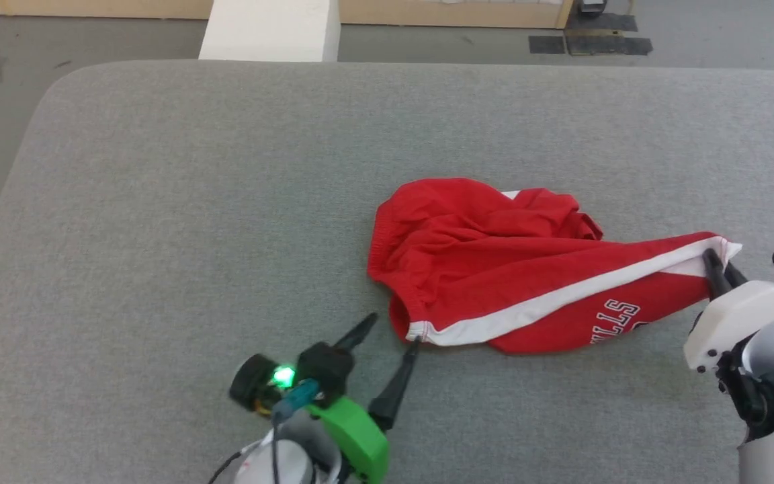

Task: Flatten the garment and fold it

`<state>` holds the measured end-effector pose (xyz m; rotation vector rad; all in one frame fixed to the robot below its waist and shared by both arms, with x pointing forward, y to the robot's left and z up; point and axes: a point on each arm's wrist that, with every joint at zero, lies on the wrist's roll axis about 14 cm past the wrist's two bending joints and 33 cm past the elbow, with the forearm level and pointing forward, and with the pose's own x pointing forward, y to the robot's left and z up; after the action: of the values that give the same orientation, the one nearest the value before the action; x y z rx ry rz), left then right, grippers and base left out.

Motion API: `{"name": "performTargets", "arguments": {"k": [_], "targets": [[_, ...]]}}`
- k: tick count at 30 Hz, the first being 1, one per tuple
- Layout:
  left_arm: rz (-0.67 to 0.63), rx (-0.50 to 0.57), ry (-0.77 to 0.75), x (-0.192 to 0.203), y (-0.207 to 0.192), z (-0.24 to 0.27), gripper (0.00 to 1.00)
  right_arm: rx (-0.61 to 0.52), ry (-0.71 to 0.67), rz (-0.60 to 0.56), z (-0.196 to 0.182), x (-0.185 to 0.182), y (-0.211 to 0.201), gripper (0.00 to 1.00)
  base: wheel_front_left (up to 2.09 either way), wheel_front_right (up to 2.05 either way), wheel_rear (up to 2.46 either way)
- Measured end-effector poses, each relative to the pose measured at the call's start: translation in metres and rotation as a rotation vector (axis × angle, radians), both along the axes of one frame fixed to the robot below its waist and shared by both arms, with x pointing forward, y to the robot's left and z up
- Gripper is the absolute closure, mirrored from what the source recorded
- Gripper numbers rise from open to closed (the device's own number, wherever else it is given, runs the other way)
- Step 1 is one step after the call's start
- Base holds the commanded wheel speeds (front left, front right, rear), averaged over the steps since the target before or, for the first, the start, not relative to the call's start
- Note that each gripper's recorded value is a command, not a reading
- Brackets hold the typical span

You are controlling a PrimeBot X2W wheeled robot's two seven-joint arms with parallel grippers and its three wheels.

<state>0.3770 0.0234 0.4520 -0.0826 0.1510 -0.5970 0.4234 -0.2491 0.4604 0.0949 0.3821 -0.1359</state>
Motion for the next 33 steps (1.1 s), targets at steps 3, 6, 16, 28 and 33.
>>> {"name": "performTargets", "arguments": {"k": [3,6,16,28,33], "targets": [[-0.068,-0.003,0.031,-0.001,-0.017,-0.001,0.0,0.018,0.005,0.004,-0.002,-0.003,0.002,1.0,0.0,0.0,0.0],[-0.117,0.001,0.074,0.0,-0.028,-0.006,0.0,0.03,0.01,0.004,-0.005,-0.006,0.003,1.0,0.0,0.0,0.0],[-0.169,0.006,0.143,0.001,-0.034,-0.015,1.0,0.033,0.014,-0.013,-0.008,-0.015,-0.003,1.0,0.0,0.0,0.0],[-0.189,-0.106,0.086,0.039,-0.035,0.039,1.0,-0.011,-0.07,0.085,0.027,0.014,0.019,1.0,0.0,0.0,0.0],[-0.152,-0.15,-0.022,0.106,-0.018,0.101,1.0,-0.112,-0.206,0.202,0.09,0.067,0.033,1.0,0.0,0.0,0.0]]}}
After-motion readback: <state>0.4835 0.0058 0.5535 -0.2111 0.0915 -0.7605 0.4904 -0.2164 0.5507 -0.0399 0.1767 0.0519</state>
